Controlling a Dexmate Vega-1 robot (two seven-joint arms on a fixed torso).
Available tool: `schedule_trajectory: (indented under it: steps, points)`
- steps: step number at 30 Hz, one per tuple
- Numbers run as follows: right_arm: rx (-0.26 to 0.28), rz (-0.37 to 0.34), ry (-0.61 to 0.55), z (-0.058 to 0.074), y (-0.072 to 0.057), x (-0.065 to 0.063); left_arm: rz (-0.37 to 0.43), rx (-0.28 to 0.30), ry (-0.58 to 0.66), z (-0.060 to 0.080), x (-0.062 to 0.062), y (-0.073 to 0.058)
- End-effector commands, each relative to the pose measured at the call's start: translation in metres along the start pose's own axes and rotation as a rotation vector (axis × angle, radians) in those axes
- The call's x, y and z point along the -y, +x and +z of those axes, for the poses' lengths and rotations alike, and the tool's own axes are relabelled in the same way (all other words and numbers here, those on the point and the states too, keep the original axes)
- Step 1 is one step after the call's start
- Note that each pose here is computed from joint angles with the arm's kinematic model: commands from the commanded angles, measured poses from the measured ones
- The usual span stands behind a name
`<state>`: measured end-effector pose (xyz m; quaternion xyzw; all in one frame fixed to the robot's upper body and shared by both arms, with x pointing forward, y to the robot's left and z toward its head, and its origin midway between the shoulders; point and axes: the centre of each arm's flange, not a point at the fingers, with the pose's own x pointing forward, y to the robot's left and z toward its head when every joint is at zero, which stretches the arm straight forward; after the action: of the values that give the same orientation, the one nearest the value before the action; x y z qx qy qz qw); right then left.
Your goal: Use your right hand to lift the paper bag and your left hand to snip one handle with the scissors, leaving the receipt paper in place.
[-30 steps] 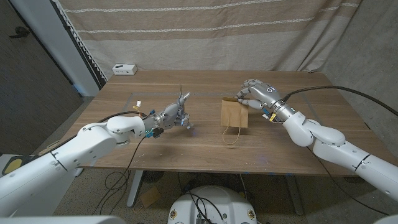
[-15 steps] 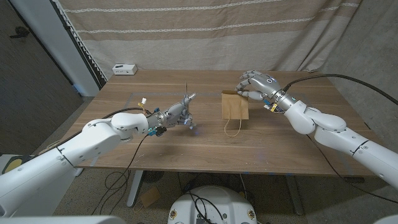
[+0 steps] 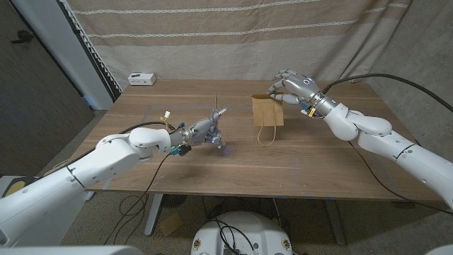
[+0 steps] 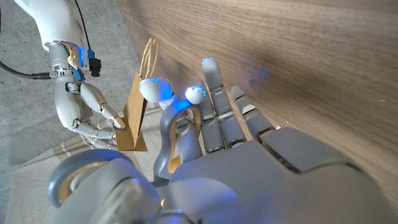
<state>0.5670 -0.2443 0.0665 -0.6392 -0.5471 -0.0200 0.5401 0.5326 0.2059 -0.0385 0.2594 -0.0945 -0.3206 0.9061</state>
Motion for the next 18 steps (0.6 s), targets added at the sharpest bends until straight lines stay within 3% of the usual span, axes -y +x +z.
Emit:
schedule_trajectory:
  steps: [1, 18]
  points:
    - [0.058, -0.036, -0.034, -0.014, 0.023, 0.009, 0.011, -0.001, 0.06, 0.008, -0.001, -0.002]
    - [0.118, -0.048, -0.077, -0.022, 0.044, 0.017, -0.016, 0.012, 0.118, 0.016, 0.006, 0.004]
